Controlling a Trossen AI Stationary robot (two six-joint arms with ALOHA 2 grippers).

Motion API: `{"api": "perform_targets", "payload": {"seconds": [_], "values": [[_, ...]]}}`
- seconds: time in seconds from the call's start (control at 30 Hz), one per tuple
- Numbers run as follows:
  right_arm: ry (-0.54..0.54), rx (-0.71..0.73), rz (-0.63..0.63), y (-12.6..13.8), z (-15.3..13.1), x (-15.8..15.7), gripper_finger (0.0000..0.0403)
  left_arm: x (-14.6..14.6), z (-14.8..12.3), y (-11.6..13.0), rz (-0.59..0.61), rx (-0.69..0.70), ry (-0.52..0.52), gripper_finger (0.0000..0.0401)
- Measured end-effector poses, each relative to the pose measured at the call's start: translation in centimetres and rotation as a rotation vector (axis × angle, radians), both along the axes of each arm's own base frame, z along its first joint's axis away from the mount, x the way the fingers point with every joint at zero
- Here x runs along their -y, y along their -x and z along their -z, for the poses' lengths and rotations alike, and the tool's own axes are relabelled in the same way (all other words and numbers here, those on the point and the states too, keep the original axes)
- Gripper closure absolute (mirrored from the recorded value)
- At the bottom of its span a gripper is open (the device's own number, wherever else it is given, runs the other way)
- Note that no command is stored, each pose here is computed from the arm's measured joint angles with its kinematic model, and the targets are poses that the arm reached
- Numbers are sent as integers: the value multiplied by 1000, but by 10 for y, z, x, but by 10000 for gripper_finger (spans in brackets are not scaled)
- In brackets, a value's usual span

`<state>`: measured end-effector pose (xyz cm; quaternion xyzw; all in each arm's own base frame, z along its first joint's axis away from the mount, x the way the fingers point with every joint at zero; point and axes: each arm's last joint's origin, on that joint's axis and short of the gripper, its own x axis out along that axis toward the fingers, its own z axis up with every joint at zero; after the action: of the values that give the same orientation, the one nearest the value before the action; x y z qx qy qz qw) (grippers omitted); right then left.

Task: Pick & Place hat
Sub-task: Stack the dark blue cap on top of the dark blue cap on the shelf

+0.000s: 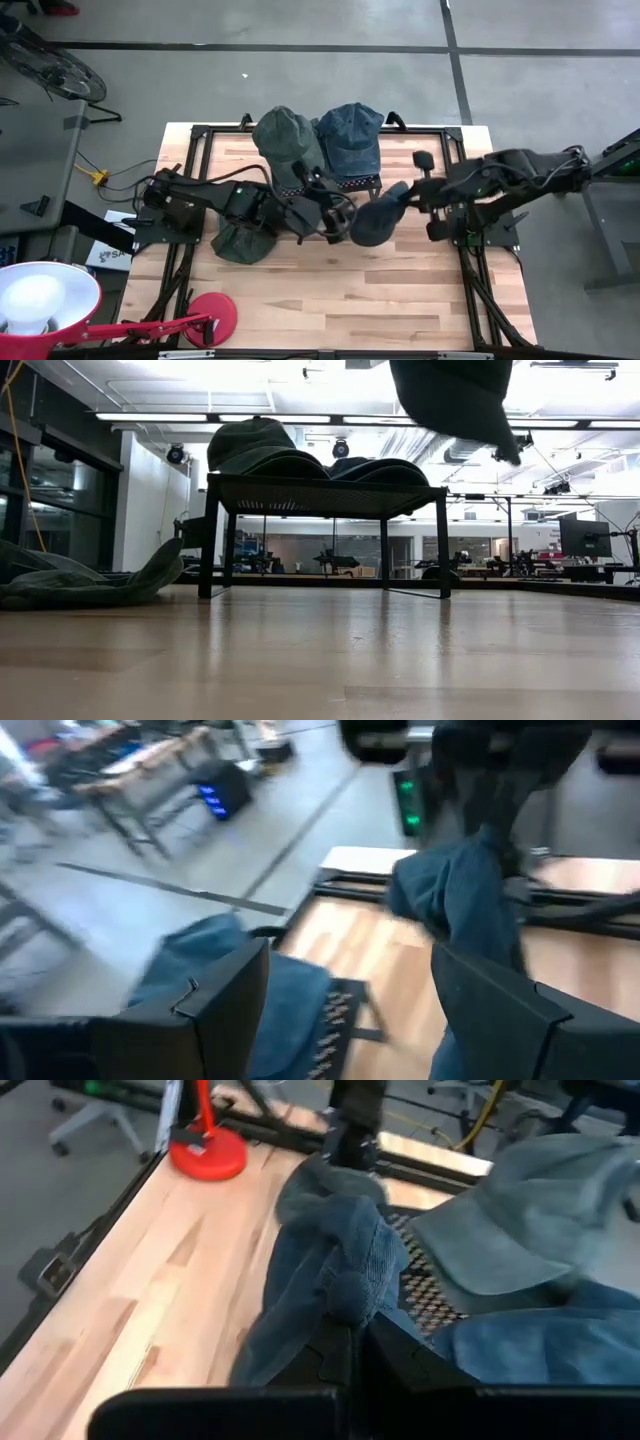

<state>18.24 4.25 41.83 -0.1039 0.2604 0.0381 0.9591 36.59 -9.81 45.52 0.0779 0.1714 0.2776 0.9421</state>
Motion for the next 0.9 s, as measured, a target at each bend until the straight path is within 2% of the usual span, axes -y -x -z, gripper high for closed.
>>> {"api": "perform_targets", "payload": {"seconds": [0.27,0.5,0.67,0.9], "values": [[-2,72,98,7,-44,32,403,-15,-10,8,-99,-26,-111,126],[-3,57,171,-3,-81,65,403,-45,-12,17,-134,-131,-161,126],[-55,3,198,-24,-91,92,403,-71,-14,26,-161,-196,-152,126],[-134,-57,250,-53,-88,133,402,-98,-11,37,-199,-305,-145,126]]}}
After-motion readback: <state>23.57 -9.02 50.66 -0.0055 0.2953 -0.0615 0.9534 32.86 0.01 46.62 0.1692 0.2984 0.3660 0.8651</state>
